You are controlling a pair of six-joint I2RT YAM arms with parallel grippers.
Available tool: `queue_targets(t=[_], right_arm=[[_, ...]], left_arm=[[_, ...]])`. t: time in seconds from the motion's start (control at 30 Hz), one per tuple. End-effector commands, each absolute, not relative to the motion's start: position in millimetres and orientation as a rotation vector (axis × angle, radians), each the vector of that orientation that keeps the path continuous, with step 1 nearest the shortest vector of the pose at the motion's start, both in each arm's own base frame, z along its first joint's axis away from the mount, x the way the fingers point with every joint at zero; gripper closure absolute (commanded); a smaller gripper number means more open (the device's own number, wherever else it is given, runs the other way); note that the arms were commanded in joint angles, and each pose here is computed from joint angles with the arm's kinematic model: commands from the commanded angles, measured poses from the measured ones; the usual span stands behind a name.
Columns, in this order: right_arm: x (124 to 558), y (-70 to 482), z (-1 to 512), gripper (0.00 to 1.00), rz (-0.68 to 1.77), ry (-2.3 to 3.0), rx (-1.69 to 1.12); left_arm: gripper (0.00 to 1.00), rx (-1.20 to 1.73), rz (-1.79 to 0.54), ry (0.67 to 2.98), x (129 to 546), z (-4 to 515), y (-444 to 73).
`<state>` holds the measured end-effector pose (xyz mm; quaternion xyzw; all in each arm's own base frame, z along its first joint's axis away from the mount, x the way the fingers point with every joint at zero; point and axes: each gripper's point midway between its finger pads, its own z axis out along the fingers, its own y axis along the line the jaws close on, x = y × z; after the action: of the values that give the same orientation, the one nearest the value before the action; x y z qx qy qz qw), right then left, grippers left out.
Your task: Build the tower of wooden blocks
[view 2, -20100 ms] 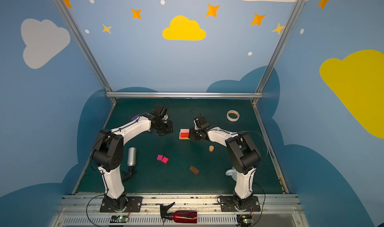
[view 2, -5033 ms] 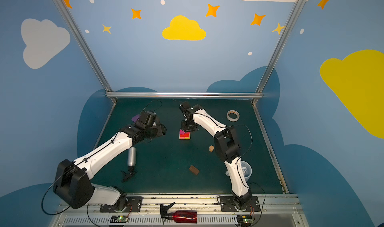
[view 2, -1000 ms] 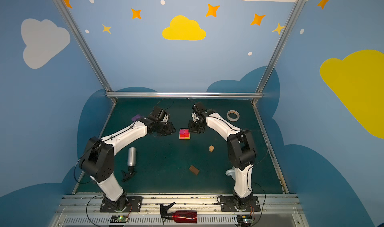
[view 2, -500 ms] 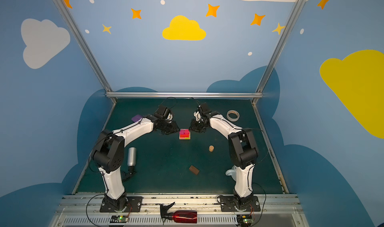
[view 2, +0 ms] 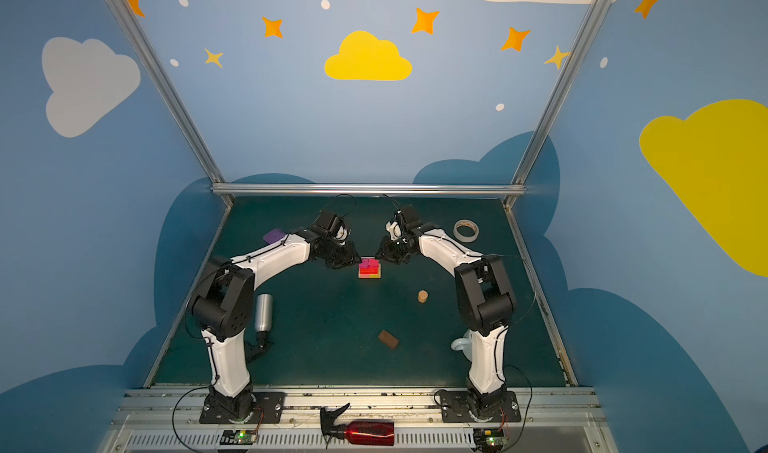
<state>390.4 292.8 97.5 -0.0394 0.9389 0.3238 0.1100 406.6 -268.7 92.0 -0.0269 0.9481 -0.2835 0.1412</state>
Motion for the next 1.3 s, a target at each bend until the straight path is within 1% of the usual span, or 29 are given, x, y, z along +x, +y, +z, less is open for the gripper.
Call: queue_targets(t=[0.0, 0.23, 0.5, 0.93, 1.27], right_arm=[[392, 293, 88, 0.73, 0.960, 2.779, -0.093], [392, 292, 85, 0.71, 0.950, 2.788, -0.085], [392, 293, 82, 0.71, 0.961, 2.793, -0.080], [391, 295, 78, 0.74, 0.971, 2.802, -0.070], [391, 298, 76, 0.75, 0.981, 2.803, -0.074]], left_arm=[[0.75, -0.073, -0.842, 2.751, 409, 90, -275], [0.75, -0.062, -0.819, 2.776, 410, 84, -276], [0.75, -0.057, -0.807, 2.783, 410, 82, -276], [0.76, -0.037, -0.826, 2.798, 408, 79, -285], [0.75, -0.039, -0.807, 2.800, 408, 79, -283]])
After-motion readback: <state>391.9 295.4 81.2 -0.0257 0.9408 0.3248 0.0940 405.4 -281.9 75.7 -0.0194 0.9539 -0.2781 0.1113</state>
